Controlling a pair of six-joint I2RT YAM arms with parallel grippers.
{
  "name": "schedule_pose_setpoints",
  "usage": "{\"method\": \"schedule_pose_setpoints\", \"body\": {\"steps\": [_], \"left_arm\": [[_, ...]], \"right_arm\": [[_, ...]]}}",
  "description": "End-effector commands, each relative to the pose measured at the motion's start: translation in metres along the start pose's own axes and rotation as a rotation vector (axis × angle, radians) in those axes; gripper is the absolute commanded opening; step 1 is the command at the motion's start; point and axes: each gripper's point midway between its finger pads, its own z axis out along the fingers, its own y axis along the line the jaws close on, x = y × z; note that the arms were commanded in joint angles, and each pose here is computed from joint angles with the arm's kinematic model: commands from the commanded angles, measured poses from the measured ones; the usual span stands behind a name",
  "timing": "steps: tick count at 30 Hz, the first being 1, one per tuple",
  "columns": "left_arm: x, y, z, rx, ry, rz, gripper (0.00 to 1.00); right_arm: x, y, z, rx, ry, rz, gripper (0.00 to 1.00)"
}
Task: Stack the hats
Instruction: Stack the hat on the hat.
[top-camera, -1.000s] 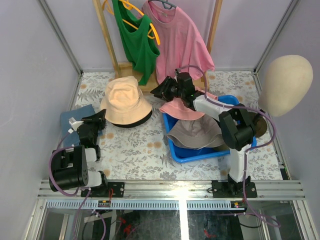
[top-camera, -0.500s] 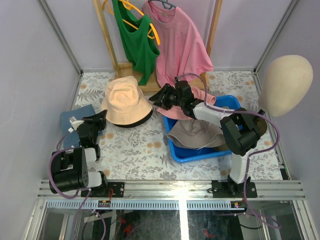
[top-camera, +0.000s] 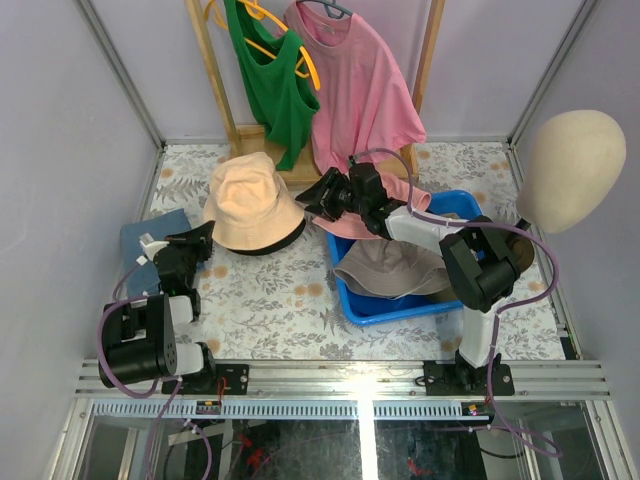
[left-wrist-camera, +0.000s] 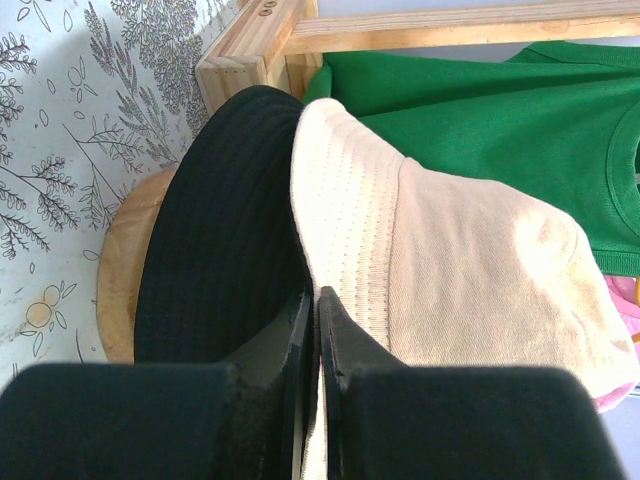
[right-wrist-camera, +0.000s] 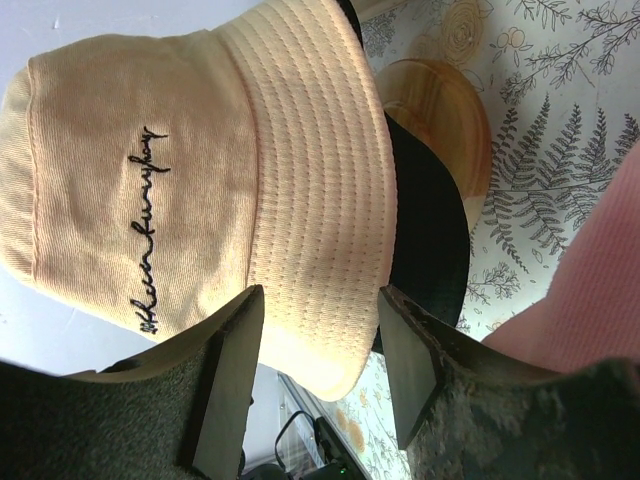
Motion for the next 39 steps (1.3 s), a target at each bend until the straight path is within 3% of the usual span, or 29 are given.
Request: {"method": "schedule_pose_setpoints", "body": {"steps": [1,11,28,35,39], "left_arm": [[-0.005,0.000,0.000,-0.002,-0.020,0.027,0.02],[-0.004,0.001,-0.002,-0.003,-0.023,0.023,0.01],[-0.006,0.004,-0.006,-0.012,-0.037,0.016,0.00],[-0.003,0.006,-0.009,-0.015,-0.028,0.014,0.00],[-0.001,0.008,-0.009,-0.020,-0.019,0.015,0.00]], "right_arm": [[0.012,0.005,-0.007,0.020,0.040,-0.008,0.57],[0.026,0.003,0.000,0.040,0.085,0.005,0.57],[0.038,-0.011,-0.027,0.113,0.095,-0.016,0.57],[0.029,0.007,-0.002,-0.030,0.044,0.054,0.57],[0.019,0.023,0.009,-0.171,-0.010,0.097,0.64]]}}
